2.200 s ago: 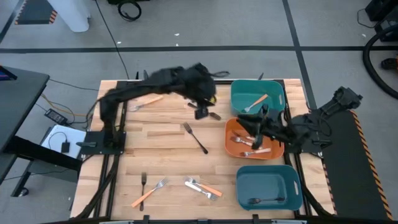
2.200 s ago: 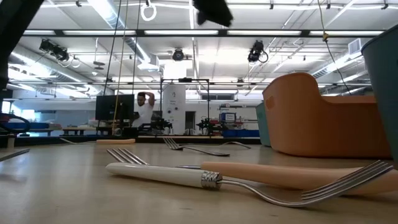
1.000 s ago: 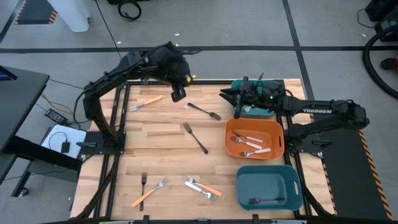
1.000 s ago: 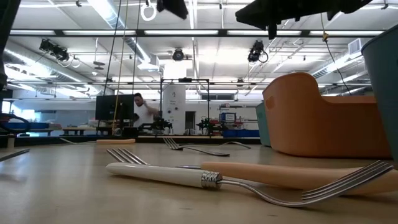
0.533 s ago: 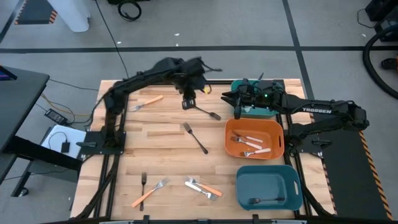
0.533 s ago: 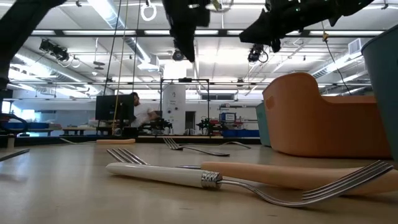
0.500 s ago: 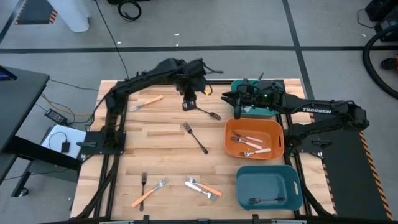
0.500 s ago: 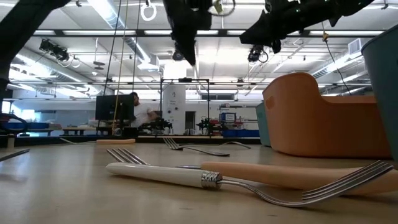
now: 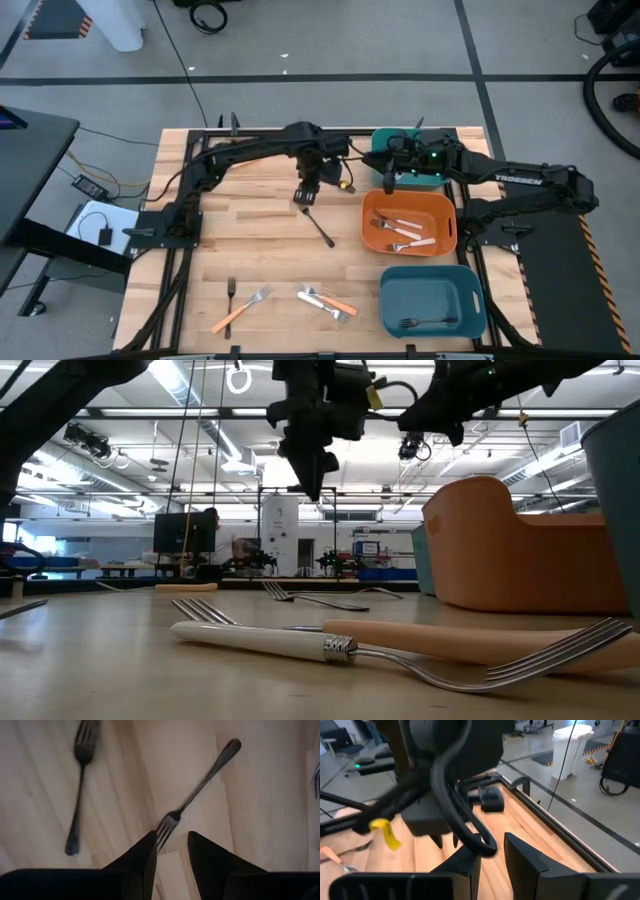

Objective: Sort silverware by color (type)
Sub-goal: Put the black fork into the blue bin

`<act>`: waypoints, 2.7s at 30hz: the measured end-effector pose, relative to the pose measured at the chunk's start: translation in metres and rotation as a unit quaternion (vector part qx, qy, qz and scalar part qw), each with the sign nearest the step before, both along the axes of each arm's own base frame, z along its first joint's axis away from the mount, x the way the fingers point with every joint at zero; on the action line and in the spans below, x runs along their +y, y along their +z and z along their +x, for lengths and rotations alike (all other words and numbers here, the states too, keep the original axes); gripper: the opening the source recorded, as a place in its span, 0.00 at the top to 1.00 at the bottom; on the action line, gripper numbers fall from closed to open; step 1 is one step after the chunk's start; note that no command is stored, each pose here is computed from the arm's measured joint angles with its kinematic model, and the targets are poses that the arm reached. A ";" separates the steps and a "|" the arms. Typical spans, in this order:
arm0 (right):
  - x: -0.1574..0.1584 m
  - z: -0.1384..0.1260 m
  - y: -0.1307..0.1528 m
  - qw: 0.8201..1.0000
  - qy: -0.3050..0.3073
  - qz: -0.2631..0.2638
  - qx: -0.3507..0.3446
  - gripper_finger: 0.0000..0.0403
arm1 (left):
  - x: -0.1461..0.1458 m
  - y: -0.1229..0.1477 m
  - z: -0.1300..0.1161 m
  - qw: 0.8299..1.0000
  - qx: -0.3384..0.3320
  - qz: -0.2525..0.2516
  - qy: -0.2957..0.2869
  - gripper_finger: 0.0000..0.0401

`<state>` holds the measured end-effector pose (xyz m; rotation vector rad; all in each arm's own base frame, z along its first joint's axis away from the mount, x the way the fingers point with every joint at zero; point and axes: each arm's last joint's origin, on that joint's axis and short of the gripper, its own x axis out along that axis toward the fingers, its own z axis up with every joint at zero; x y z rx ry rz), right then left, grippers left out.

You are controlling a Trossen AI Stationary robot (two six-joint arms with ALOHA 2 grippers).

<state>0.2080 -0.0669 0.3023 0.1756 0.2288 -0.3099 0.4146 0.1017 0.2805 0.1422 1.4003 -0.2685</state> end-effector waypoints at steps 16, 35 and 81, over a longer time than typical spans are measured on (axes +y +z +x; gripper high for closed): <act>0.017 -0.039 0.025 0.998 -0.027 -0.021 -0.043 0.77 | -0.034 -0.073 -0.003 0.996 0.080 -0.027 -0.032 0.70; 0.018 -0.030 0.014 0.999 -0.037 0.005 -0.009 0.77 | -0.050 -0.111 0.013 0.989 -0.018 0.046 -0.138 0.70; 0.019 -0.032 0.008 0.999 -0.040 0.024 0.023 0.77 | -0.047 -0.144 0.003 0.994 -0.012 0.040 -0.099 0.96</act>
